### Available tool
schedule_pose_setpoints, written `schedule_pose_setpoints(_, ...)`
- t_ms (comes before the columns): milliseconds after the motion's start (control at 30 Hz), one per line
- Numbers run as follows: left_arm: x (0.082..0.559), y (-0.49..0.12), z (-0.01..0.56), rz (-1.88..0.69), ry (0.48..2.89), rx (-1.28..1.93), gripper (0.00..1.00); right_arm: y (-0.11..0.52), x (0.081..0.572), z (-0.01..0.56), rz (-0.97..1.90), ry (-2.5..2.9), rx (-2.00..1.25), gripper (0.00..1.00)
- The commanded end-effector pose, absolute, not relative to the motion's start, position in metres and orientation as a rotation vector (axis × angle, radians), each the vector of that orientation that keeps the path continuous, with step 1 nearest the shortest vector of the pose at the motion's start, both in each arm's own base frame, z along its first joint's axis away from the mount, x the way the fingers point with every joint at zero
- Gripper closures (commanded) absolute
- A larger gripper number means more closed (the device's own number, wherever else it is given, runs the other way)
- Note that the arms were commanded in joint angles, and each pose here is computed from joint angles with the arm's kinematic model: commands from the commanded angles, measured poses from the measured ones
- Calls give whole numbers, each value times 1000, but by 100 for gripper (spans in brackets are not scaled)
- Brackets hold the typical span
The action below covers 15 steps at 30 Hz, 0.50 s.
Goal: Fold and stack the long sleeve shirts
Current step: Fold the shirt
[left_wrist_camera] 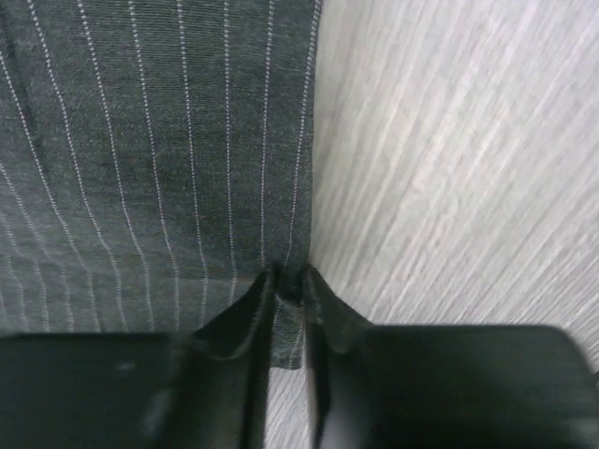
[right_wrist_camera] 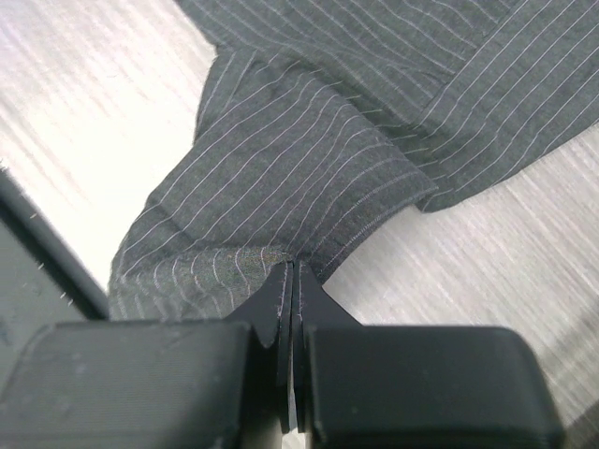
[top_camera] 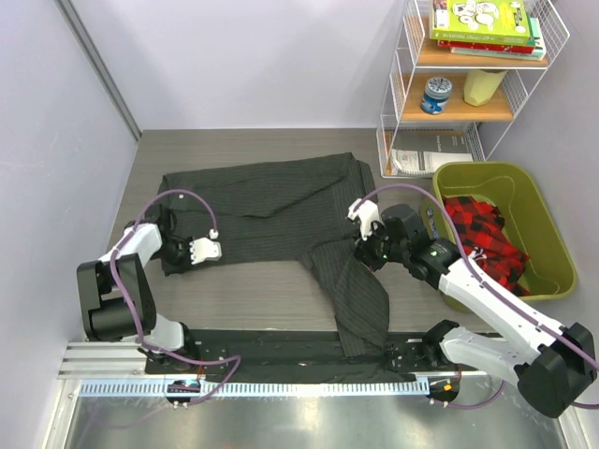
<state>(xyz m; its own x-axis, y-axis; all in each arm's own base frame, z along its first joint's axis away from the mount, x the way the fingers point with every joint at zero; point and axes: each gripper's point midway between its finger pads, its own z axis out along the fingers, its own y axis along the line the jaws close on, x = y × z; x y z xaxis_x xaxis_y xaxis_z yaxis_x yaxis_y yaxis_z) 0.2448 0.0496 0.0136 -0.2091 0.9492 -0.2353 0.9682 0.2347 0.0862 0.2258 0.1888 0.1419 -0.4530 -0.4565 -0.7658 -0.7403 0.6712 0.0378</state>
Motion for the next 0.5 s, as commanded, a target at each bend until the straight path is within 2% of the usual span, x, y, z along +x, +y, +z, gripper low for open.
schedule_pose_setpoints(0,210,44,13,-219,2240,1858,90,191,213,176,543,2043,-926,99)
schedule_pose_setpoints(33,209,44,17,-209,2233,1851,96,190,209,177,554,2055,-907,99)
schedule_pose_setpoints(100,202,44,28,-221,2231,1822,100,189,207,190,555,2026,-867,99)
schedule_pose_setpoints(333,187,44,61,-323,2235,1740,100,181,209,220,537,2009,-775,99)
schedule_pose_setpoints(467,200,43,84,-308,2210,1681,100,183,230,252,472,1928,-746,99)
